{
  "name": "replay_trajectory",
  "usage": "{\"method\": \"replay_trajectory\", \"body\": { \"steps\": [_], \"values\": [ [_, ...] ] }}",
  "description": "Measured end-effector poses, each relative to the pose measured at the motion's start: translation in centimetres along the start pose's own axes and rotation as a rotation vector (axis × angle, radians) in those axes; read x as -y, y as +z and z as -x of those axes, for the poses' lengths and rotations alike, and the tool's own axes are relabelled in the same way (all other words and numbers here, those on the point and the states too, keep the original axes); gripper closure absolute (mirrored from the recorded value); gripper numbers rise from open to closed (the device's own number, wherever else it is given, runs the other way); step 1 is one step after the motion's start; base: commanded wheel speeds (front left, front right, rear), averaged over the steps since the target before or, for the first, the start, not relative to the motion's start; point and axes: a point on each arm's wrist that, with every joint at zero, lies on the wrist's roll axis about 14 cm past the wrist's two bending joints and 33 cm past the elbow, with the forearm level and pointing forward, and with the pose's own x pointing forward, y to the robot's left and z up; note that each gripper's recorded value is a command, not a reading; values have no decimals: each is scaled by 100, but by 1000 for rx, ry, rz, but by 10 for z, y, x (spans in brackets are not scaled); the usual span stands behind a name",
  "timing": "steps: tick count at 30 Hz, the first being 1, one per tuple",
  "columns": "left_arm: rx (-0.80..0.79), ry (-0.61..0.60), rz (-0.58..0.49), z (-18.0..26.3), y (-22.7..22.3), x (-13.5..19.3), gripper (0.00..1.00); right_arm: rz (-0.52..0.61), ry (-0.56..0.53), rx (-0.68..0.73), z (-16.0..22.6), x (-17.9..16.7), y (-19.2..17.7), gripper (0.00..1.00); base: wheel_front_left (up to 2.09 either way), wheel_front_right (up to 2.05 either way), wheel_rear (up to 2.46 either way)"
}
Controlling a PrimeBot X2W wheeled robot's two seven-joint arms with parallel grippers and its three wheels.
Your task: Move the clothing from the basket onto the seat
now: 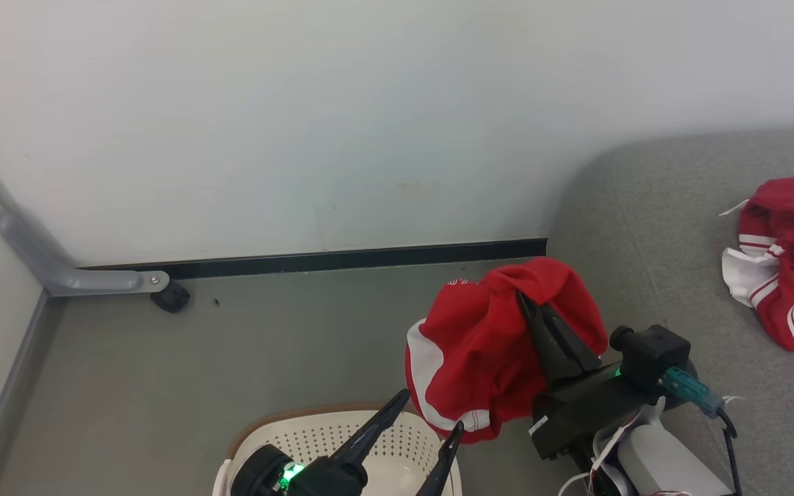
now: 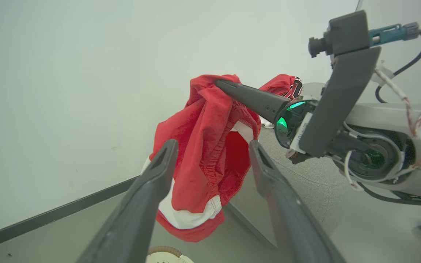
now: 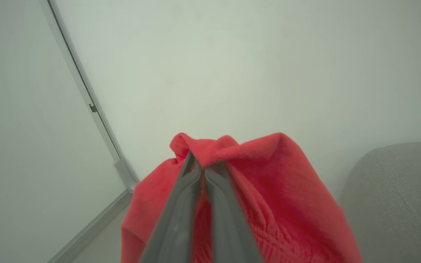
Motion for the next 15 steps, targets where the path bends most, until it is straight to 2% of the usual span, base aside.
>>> {"method": "replay_trajectory", "body": {
  "steps": [15],
  "values": [
    [-48,-146,5,-22,-17,30,0,34,-209,31,28,68,15,100,0,0,0]
  ]
}}
